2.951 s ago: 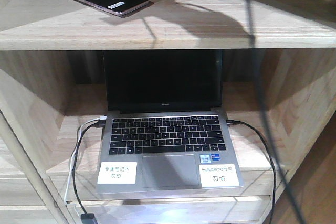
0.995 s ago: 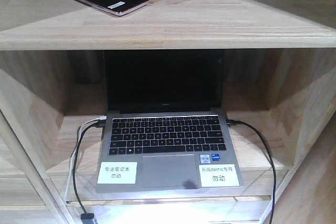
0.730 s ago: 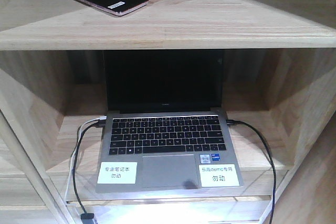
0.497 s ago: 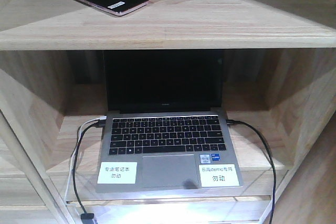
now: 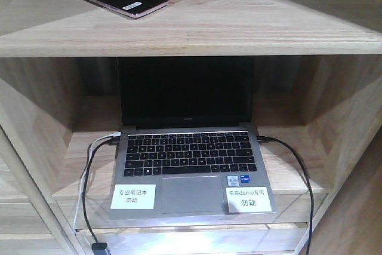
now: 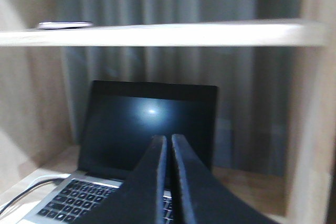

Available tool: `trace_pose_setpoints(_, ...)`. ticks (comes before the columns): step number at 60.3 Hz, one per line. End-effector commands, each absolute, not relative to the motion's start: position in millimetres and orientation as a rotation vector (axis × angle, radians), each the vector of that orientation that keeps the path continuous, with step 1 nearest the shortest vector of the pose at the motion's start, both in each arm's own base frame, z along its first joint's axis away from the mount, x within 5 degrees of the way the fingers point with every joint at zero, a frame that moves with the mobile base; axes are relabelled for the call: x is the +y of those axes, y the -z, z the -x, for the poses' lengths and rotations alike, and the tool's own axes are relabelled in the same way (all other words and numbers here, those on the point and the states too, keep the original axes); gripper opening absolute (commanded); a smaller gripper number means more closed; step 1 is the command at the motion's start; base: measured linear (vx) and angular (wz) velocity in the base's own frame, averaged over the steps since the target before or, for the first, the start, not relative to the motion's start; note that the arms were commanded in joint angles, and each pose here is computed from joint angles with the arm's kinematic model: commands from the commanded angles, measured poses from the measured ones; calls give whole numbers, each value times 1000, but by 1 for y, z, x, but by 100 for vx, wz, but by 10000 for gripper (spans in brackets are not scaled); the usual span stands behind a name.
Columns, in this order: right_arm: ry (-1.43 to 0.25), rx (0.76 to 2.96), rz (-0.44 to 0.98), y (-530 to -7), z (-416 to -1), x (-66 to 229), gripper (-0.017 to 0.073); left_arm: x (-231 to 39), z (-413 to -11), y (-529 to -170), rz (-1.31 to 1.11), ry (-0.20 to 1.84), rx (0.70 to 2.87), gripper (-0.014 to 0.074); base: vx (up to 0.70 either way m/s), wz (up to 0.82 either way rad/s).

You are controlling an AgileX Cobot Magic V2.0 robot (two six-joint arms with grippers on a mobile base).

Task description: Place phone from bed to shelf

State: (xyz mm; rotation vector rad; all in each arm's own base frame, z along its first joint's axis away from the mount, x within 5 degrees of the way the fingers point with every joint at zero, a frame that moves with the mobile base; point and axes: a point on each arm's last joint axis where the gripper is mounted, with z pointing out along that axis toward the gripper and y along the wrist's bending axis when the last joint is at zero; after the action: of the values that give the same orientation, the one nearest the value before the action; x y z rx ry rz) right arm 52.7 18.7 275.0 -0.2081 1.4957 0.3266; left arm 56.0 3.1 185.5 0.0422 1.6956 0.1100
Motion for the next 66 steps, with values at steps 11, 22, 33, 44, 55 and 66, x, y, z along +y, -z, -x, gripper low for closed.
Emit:
trace_pose_setpoints(11,-238,1472,141,-284,-53,13,-1,3,-55,-201,-36,-104,1589,1,0,0)
trace_pose_setpoints(22,-145,1490,6,-271,-55,5,-1,3,-55,-201,-36,-104,1589,1,0,0)
trace_pose_setpoints(33,-69,1504,-79,-243,-53,0,-1,3,-55,-201,-36,-104,1589,1,0,0)
trace_pose_setpoints(44,-52,1528,-96,-215,-53,-2,-1,3,-55,-201,-36,-104,1589,1,0,0)
trace_pose_setpoints(55,-49,1553,-96,-197,-56,-2,-1,3,-55,-201,-36,-104,1589,1,0,0)
trace_pose_setpoints(66,-49,1550,-96,-197,-56,-2,-1,3,-55,-201,-36,-104,1589,1,0,0)
